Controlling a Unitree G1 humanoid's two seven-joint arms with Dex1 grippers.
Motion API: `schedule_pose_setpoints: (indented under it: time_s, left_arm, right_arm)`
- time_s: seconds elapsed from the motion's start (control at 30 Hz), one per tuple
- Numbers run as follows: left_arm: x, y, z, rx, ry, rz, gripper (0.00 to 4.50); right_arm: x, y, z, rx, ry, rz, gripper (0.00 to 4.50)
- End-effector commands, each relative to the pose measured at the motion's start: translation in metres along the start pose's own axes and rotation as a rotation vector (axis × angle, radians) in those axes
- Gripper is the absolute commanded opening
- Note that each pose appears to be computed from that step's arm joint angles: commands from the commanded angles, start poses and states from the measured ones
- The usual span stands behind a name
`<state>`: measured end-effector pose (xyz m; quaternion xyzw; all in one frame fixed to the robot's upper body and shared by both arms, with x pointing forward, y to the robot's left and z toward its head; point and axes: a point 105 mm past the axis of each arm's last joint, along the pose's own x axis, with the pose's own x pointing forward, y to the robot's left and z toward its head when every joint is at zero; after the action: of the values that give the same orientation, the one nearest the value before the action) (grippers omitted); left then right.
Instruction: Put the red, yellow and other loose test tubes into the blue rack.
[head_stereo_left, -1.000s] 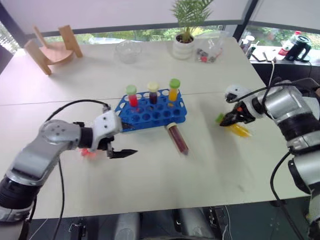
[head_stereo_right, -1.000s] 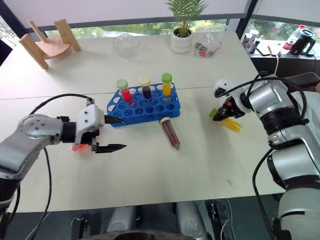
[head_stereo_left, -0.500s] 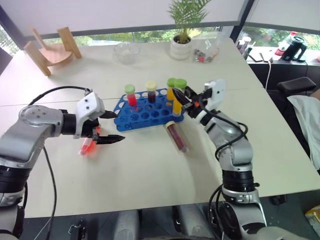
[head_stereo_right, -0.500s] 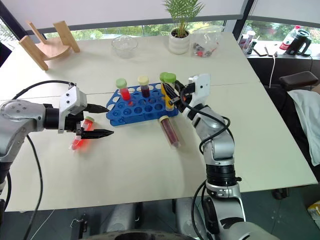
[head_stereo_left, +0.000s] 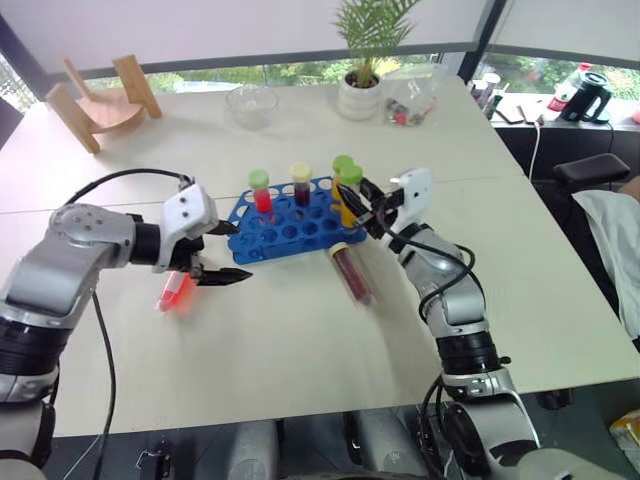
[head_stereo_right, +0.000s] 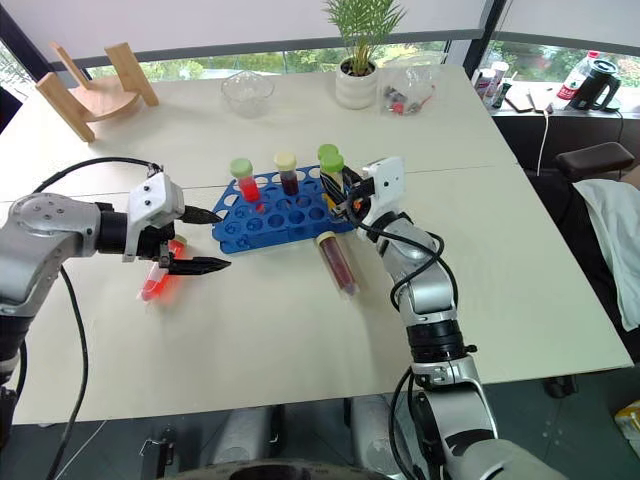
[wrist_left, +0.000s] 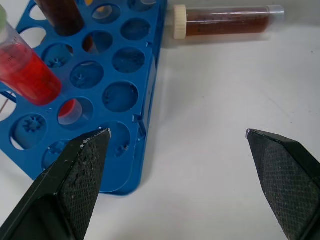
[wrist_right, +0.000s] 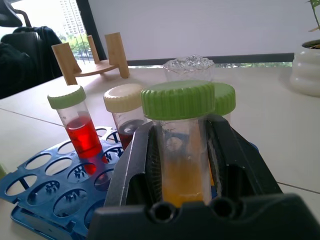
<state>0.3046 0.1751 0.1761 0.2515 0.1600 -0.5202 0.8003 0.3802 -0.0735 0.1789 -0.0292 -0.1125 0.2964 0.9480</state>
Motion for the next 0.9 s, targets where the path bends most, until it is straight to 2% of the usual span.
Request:
schedule_pose_setpoints:
  time_s: [0.03, 0.1, 0.23, 0.37, 0.4, 0.47, 0.53, 0.67, 0.73, 0.9]
  left_arm:
    - [-0.003, 0.0, 0.005, 0.031, -0.008, 0.024, 4.5]
    - [-0.003, 0.0, 0.005, 0.029, -0.011, 0.028, 4.5]
    - [-0.003, 0.0, 0.005, 0.021, -0.026, 0.035, 4.5]
    - [-0.003, -0.002, 0.007, 0.022, -0.037, 0.038, 4.5]
    - [-0.004, -0.004, 0.01, 0.028, -0.044, 0.03, 4.5]
    - [-0.008, -0.01, 0.012, 0.056, -0.038, 0.001, 4.5]
    - [-0.008, -0.015, 0.01, 0.083, -0.018, -0.025, 4.5]
    - [0.002, -0.018, 0.013, 0.104, -0.029, -0.023, 4.5]
    - [0.007, -0.017, 0.015, 0.097, -0.063, 0.008, 4.5]
    - [0.017, -0.024, 0.012, 0.081, -0.083, 0.035, 4.5]
  right_arm:
    - [0.001, -0.005, 0.01, -0.024, -0.03, -0.011, 1.34]
    - [-0.001, -0.004, 0.013, -0.024, -0.036, -0.009, 2.25]
    - [-0.009, 0.0, 0.025, -0.042, -0.031, 0.017, 4.38]
    - [-0.022, 0.0, 0.049, -0.091, -0.009, 0.068, 4.45]
    - [-0.03, -0.005, 0.061, -0.105, 0.047, 0.108, 4.45]
    - [-0.053, 0.003, 0.074, -0.101, 0.288, 0.296, 4.45]
    - [-0.073, 0.01, 0.068, -0.055, 0.546, 0.408, 4.45]
    - [-0.092, 0.009, 0.051, 0.003, 0.838, 0.438, 4.45]
    - [-0.088, 0.01, 0.039, 0.039, 0.931, 0.434, 4.45]
    - [-0.079, 0.011, 0.021, 0.201, 1.057, 0.449, 4.45]
